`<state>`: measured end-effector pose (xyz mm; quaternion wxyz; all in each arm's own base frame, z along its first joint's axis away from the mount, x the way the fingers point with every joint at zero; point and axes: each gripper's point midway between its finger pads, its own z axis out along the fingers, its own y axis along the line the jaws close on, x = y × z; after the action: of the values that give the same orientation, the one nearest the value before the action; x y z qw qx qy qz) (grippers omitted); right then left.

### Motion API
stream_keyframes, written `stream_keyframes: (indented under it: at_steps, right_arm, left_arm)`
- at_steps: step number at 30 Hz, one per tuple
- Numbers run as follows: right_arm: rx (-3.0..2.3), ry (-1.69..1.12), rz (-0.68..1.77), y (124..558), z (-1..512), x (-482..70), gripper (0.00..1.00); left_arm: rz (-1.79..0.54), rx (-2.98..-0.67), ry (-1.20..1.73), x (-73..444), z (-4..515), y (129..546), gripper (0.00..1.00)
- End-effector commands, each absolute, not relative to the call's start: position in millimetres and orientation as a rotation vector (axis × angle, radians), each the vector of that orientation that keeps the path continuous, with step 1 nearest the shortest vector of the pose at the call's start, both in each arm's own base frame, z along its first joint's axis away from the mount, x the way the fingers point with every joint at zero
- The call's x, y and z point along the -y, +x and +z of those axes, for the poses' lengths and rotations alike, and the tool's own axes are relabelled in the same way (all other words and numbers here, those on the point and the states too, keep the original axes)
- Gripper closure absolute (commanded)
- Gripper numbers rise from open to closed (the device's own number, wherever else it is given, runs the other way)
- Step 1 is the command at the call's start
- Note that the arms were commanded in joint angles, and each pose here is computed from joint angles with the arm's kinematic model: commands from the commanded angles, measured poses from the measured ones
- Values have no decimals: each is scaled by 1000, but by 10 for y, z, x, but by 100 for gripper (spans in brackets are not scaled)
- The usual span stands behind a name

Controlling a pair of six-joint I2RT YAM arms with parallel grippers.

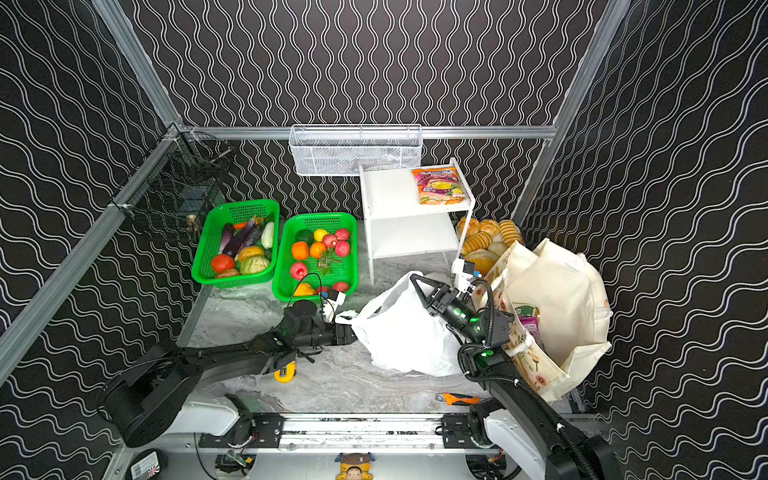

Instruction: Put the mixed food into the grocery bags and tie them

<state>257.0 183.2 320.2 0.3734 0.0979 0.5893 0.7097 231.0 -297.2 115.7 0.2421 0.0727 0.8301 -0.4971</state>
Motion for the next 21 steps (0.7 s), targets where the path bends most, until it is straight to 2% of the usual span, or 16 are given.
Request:
stream_keyframes:
  at_steps: [1,6,12,18,21]
  right_arm:
    - [-1482,286,1821,2618,3188,-1795,100]
    - [-1489,299,1852,2664,3125,-1823,100]
    - [-1506,311,1882,2683,3040,-1852,100]
    - [-1499,324,1902,2688,3008,-1850,100]
    - [-1502,332,1901,2693,2990,-1847,100]
  left_arm:
    - [-1298,-2198,340,2939,1188,2259,27]
    - [-1183,-2081,474,2874,1111,2167,29]
    - [-1032,-1942,548,2963,1117,2312,26]
    - [-1057,-1788,570,3166,1111,2312,28]
    - [-1103,-1762,551,3236,1062,2317,33]
